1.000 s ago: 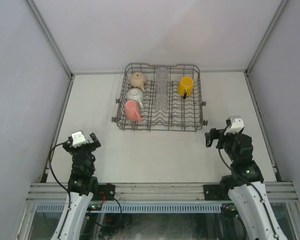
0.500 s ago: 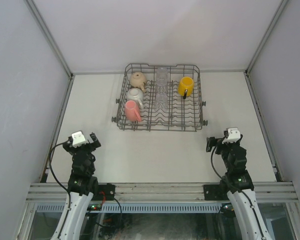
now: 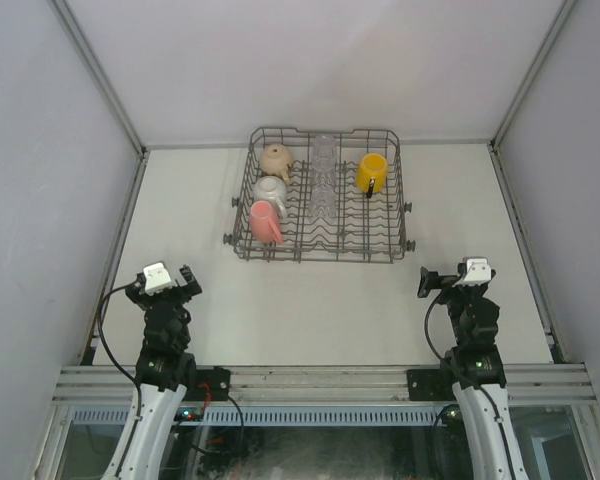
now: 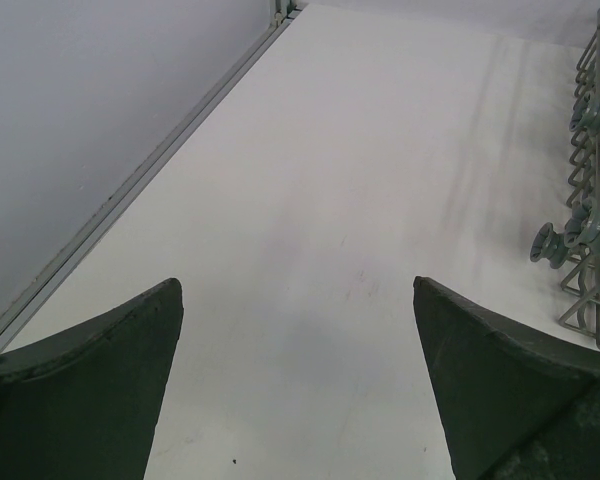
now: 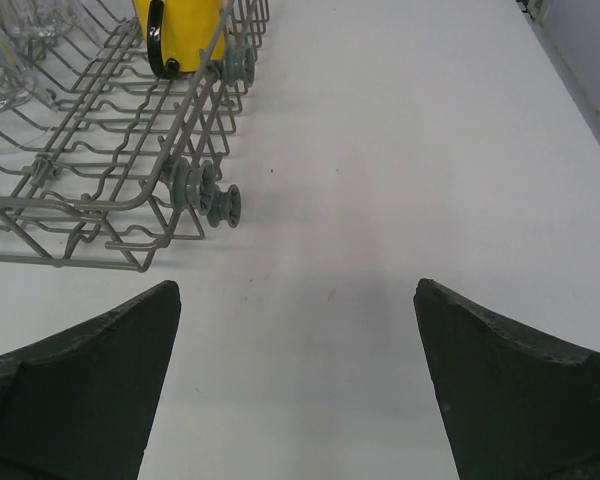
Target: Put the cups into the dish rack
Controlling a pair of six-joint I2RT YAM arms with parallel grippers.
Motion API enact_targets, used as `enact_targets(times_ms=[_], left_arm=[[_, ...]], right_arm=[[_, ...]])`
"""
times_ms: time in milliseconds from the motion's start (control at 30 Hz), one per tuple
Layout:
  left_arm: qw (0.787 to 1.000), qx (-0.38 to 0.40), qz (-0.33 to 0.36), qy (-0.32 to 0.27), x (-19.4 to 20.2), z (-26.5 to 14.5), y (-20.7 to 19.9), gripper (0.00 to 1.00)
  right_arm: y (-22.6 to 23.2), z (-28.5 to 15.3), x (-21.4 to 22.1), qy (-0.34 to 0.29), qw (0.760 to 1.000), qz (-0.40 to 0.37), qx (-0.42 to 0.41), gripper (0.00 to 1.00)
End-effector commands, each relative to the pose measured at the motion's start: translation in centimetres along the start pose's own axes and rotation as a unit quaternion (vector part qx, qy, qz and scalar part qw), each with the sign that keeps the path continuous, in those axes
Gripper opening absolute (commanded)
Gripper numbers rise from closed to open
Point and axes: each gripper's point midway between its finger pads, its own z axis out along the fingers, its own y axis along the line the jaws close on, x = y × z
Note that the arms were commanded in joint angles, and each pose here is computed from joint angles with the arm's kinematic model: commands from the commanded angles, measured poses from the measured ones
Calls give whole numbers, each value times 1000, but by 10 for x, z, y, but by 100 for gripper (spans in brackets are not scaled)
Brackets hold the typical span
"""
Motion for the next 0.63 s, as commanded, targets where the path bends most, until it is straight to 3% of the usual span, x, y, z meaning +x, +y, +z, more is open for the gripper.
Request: enact_targets(times_ms=[0, 600], left_arm=[[999, -5, -19, -30, 11, 1, 2, 100], [999, -6, -19, -30, 11, 2, 2, 100]], right_arm=[[-5, 2, 17, 10, 1000, 9, 13, 100], [-8, 3, 19, 21, 999, 16, 20, 100]])
